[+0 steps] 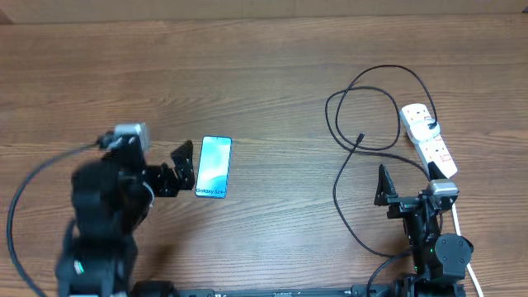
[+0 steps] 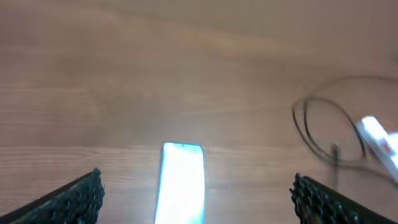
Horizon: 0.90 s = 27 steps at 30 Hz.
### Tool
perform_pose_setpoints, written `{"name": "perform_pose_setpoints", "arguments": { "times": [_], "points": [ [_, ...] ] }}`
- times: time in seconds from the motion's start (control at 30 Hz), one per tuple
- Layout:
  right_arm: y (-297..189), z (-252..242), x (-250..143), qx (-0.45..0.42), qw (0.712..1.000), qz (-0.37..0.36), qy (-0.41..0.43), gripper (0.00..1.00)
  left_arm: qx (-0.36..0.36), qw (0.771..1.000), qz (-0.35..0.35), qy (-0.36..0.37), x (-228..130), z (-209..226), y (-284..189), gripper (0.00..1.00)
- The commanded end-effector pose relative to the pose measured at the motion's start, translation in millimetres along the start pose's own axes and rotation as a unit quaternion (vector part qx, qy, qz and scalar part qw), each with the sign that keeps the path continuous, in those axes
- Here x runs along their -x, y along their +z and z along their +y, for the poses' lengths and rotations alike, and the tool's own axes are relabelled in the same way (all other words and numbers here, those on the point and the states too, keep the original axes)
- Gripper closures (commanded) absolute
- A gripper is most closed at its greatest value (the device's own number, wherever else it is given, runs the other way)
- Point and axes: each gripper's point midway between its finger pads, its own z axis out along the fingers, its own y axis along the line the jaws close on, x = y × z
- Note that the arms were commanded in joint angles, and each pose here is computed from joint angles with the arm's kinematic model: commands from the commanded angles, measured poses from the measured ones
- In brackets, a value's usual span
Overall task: Plug charger to phone and switch on socket
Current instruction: 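Move left gripper over the phone and grasp its bottom edge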
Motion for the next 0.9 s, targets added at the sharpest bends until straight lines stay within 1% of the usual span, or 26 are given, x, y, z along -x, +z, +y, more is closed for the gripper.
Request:
{"name": "perform_pose_setpoints", "arguments": {
  "times": [0.0, 0.1, 0.2, 0.33, 0.47, 0.7, 0.87],
  "points": [
    [0.0, -0.2, -1.8, 0.000, 1.000, -0.002, -0.001, 0.00, 0.014, 0.998, 0.064, 0.009, 26.0, -17.9, 12.1, 0.00],
    [0.0, -0.2, -1.8, 0.000, 1.000, -0.002, -0.001, 0.00, 0.059, 0.990, 0.124, 0.037, 21.3, -20.0, 27.9, 0.00],
    [0.0, -0.3, -1.8, 0.000, 1.000, -0.002, -0.001, 0.00, 0.074, 0.980, 0.172, 0.070, 6.8, -27.4, 49.2, 0.00],
    [0.0, -0.3, -1.8, 0.000, 1.000, -0.002, -0.001, 0.00, 0.073, 0.966, 0.235, 0.076, -21.4, -31.2, 81.2, 0.00],
    [0.0, -0.2, -1.8, 0.000, 1.000, -0.002, -0.001, 0.00, 0.091, 0.941, 0.314, 0.088, -56.6, -16.7, 102.8, 0.00],
    [0.0, -0.3, -1.6, 0.000, 1.000, -0.002, -0.001, 0.00, 0.117, 0.906, 0.397, 0.082, -102.0, 3.4, 139.8, 0.00],
    [0.0, -0.3, -1.8, 0.000, 1.000, -0.002, -0.001, 0.00, 0.128, 0.886, 0.438, 0.078, -129.1, 12.4, 158.3, 0.00]
  ]
}}
